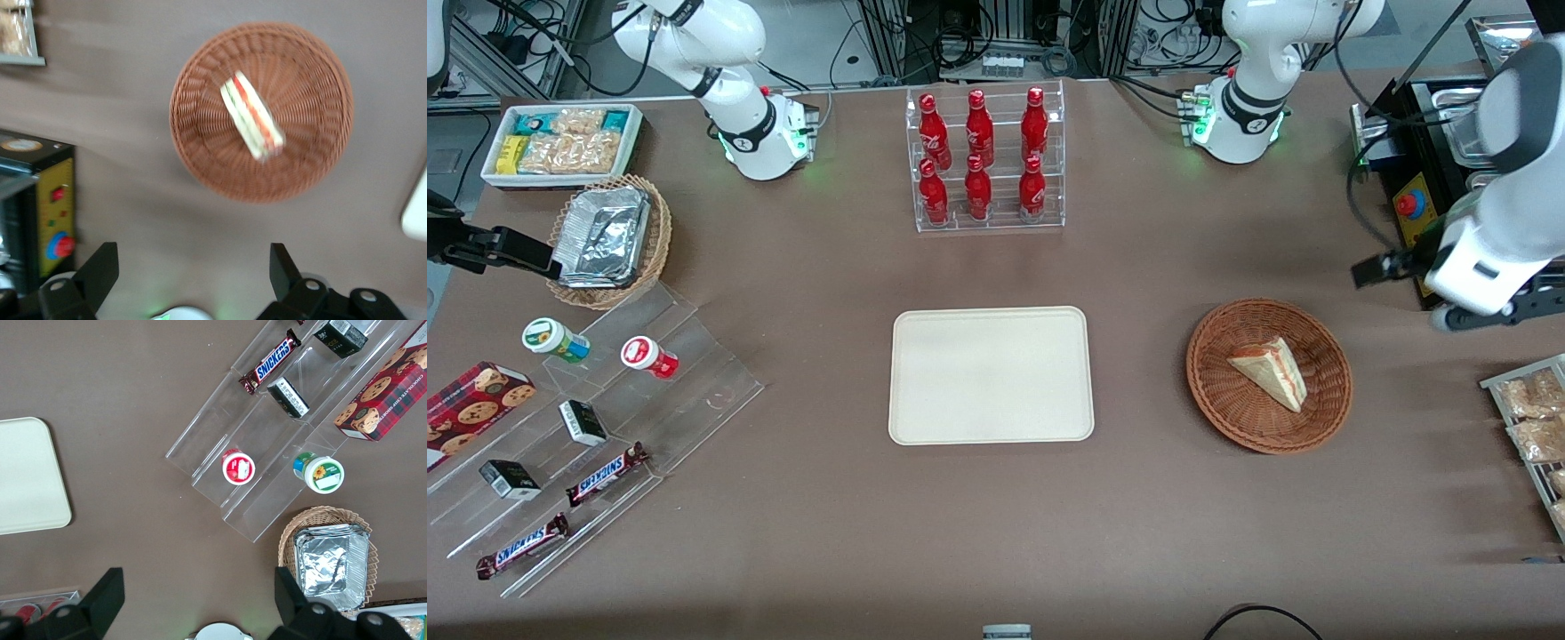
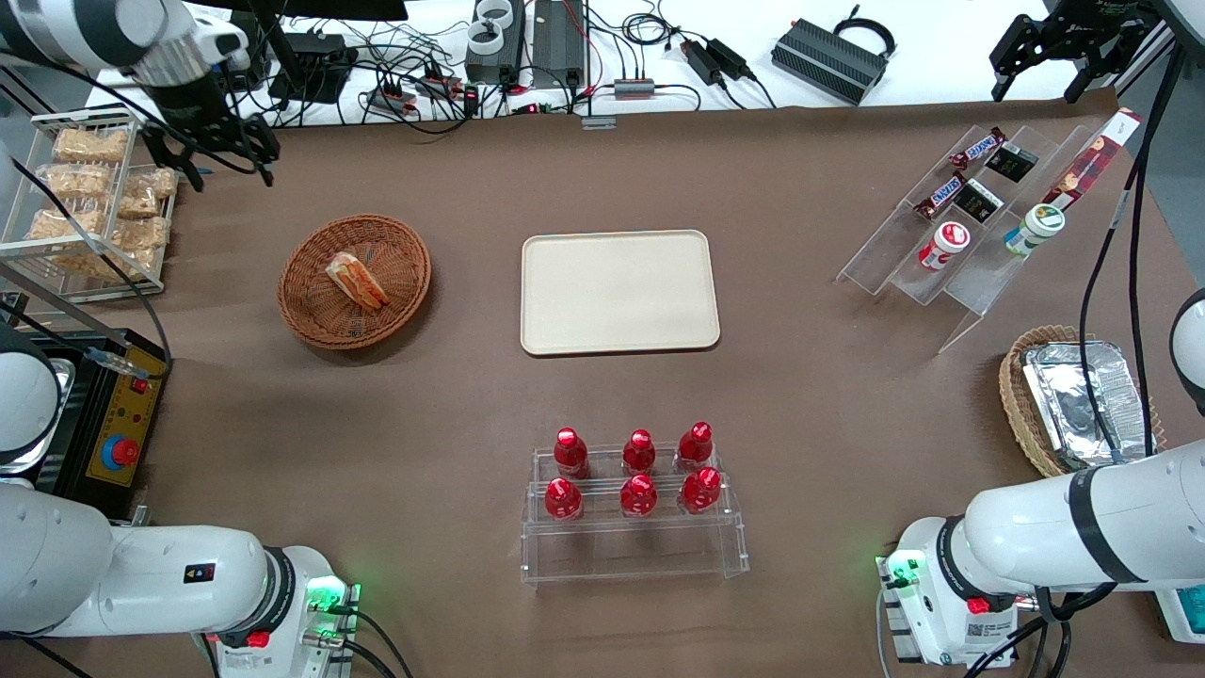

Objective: Place sandwich from basket to tray
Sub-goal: 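Move the left gripper over the wicker basket toward the wrapped sandwich, then lower the open left gripper around the upright sandwich in the basket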

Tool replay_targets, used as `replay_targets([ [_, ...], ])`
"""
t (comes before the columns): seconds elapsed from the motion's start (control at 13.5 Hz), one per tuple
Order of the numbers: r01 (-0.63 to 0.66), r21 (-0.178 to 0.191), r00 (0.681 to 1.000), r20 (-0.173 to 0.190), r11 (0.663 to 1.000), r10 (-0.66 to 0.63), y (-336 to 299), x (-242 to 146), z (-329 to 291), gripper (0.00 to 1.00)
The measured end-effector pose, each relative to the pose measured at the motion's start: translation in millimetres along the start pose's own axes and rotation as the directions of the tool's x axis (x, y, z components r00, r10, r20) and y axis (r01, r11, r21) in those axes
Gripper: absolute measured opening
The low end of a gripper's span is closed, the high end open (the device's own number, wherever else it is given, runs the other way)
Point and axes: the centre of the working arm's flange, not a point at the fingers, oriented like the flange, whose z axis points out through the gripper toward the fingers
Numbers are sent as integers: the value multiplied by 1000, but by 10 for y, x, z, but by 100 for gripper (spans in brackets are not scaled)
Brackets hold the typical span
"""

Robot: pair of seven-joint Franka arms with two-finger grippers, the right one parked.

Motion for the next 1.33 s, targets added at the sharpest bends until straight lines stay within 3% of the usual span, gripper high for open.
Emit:
replay_targets([
  [0.3, 197, -28, 979, -46, 980, -198, 276, 7, 727, 100],
  [0.52, 314, -77, 943, -88, 946, -321, 516, -55, 1217, 100],
  [1.33, 386, -137, 911, -103, 912, -400, 671, 56, 2157, 100],
])
